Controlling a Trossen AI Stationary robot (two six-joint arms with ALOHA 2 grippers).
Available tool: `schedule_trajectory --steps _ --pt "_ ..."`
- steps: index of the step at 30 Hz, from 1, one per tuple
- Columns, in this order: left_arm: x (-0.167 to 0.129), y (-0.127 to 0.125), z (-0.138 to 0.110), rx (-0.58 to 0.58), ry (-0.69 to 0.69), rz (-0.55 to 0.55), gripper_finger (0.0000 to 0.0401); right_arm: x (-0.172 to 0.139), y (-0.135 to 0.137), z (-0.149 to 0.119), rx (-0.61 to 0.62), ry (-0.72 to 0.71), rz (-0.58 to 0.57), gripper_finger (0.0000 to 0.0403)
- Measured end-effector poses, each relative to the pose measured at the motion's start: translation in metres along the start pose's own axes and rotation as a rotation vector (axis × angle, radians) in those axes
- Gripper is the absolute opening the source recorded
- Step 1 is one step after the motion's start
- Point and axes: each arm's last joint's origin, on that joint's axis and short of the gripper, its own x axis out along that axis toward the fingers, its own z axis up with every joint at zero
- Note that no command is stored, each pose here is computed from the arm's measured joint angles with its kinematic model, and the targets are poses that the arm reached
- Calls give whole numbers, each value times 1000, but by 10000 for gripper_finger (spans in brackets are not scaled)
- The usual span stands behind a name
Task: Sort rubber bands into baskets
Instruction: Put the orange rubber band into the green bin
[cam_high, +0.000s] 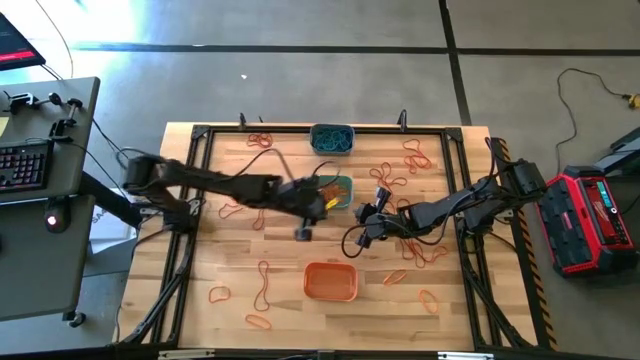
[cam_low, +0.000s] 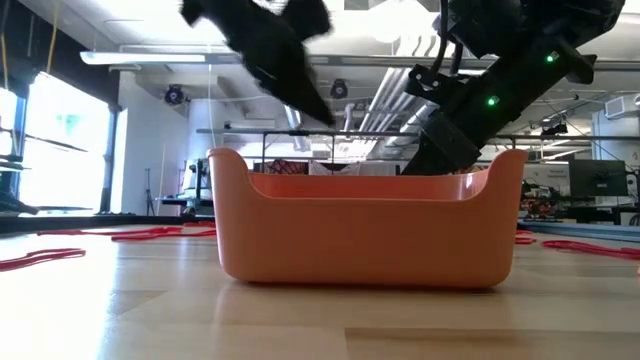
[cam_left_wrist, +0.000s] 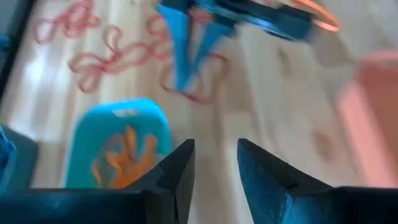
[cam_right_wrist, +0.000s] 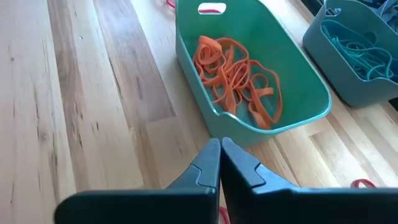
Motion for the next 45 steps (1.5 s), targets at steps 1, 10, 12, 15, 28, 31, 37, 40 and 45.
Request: schedule_trajectory --steps 1,10,12,15,28,31,37,40,45 --pt "-8 -6 -3 -3 12 -16 111 0 0 0 2 0 0 0" --pt "-82 -58 -35 -77 148 -157 111 0 0 0 -5 -3 1 0" --pt "-92 -68 -43 -106 179 -179 110 0 0 0 -5 -4 1 0" --pt "-105 -82 -55 -163 260 -216 110 0 0 0 -5 -4 1 0" --pt "-126 -163 -121 -343 535 -328 110 0 0 0 -21 -3 0 0" --pt "-128 -176 -134 -389 533 -337 110 0 0 0 -21 -3 0 0" --pt "-129 -191 -155 -428 584 -319 110 0 0 0 -20 -4 1 0" --pt "-125 -194 -162 -413 608 -292 110 0 0 0 -20 -4 1 0" --pt "-115 -199 -169 -356 644 -252 110 0 0 0 -20 -4 1 0"
